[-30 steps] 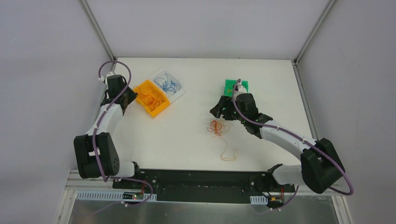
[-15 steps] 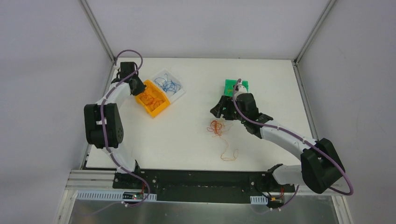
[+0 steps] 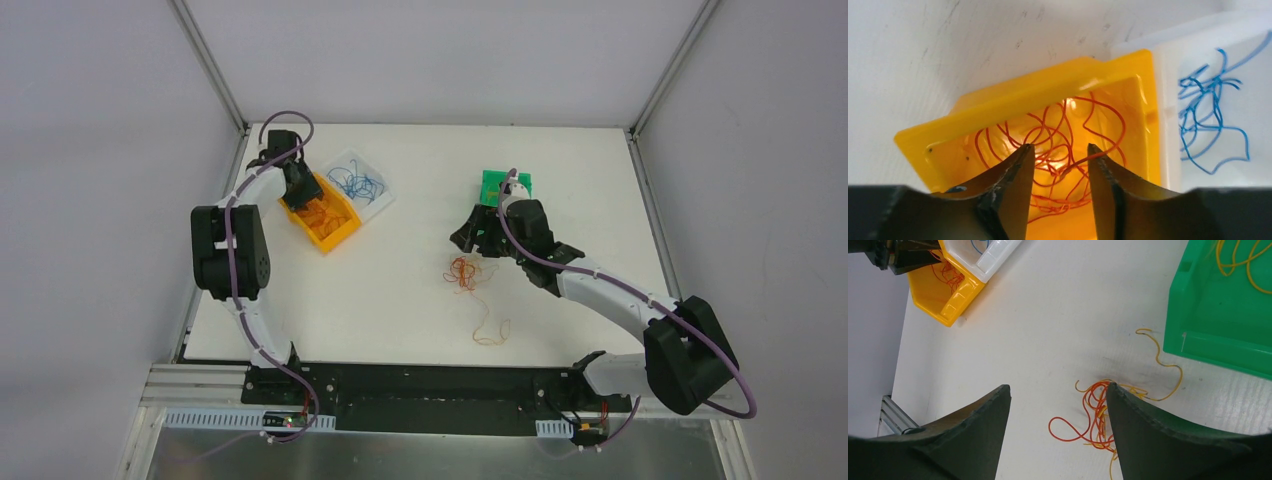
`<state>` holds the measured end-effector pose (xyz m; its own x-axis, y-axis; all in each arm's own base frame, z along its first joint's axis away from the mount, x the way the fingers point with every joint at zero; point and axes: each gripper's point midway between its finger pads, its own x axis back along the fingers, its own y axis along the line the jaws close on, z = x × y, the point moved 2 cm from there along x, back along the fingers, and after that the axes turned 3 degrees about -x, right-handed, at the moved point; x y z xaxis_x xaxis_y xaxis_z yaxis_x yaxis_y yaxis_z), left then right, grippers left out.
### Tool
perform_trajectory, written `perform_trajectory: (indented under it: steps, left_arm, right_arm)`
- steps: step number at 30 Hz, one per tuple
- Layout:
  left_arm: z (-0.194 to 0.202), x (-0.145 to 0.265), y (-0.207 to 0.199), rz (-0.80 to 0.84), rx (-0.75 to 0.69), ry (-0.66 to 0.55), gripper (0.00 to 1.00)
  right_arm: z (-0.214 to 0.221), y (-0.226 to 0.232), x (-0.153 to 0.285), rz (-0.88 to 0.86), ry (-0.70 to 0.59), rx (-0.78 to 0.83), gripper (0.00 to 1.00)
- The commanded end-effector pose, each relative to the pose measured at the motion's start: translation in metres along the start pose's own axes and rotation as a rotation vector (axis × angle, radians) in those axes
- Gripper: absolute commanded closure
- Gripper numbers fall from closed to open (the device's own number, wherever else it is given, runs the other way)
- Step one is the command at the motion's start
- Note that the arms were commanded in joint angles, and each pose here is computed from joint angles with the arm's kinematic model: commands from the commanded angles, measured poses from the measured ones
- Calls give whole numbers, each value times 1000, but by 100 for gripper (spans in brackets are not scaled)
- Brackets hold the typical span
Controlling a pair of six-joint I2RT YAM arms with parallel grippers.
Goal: Untangle the cables
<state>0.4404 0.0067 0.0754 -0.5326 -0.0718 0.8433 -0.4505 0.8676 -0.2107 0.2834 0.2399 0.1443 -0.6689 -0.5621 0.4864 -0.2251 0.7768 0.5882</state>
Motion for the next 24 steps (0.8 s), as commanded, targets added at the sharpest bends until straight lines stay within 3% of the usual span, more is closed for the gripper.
perform_trajectory:
  steps: [1,5,14,19,24]
  left_arm:
    - [-20,56,-18,76,-16,-96,46]
    - [-11,82,-29,139,-16,-114,3]
    - [26,157,-61,278,-77,-183,1]
    - [74,186,-94,396,-130,-149,1]
    - [132,200,-145,533,-343,-162,1]
  right_arm:
    - [-17,8,2,-19,-60,4,27]
    - [-18,5,2,-3,-70,2,27]
    - [-26,-4,7,49,-129,4,26]
    - [-33,-14,12,107,-187,2,26]
    - [-38,-30,17,190,-249,-18,26]
